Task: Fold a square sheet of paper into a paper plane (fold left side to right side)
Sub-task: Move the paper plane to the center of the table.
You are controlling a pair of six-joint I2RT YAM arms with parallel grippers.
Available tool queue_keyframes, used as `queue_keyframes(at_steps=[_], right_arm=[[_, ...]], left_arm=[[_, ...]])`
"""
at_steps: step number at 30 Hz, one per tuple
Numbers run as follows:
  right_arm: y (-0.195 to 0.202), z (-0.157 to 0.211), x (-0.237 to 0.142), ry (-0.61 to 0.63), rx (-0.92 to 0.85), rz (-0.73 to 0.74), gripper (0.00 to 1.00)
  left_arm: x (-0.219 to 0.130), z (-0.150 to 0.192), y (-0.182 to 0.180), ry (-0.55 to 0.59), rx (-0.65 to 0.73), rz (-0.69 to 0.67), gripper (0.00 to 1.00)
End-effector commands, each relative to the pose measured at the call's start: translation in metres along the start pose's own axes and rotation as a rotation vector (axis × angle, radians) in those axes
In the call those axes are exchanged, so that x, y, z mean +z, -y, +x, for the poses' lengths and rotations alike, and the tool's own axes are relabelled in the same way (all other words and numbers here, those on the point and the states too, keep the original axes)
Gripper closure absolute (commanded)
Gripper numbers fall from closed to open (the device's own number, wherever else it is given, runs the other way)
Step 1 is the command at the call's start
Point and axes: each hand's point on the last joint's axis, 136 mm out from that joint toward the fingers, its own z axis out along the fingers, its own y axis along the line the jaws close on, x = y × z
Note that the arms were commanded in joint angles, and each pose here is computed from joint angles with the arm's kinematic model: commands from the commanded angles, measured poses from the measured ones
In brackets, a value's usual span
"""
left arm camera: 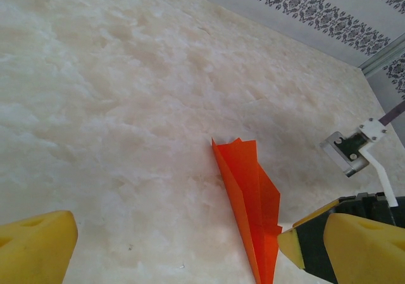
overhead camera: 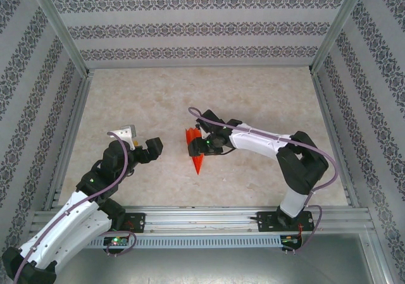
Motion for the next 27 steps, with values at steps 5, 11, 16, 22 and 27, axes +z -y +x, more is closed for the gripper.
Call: queue_keyframes(at_steps=[5, 11, 16, 22, 27], right_arm=[[-0.002, -0.004, 0.008, -0.022, 0.007, 0.048, 0.37], [-0.002, -0.006, 0.014, -0.033, 0.009, 0.057, 0.39], [0.001, -0.004, 0.021, -0.052, 0.014, 0.072, 0.44], [0.004, -0.002, 0.026, -0.066, 0.016, 0.089, 0.54], [0.005, 0.000, 0.030, -0.081, 0.014, 0.098, 0.61]], left_arm=[[-0.001, 0.003, -0.013, -0.003, 0.029, -0.047, 0.00], [-0.002, 0.003, -0.014, -0.003, 0.037, -0.052, 0.00], [-0.002, 0.003, -0.015, -0.002, 0.039, -0.055, 0.00], [-0.002, 0.003, -0.015, -0.004, 0.043, -0.058, 0.00], [-0.002, 0.003, -0.015, -0.004, 0.041, -0.058, 0.00]])
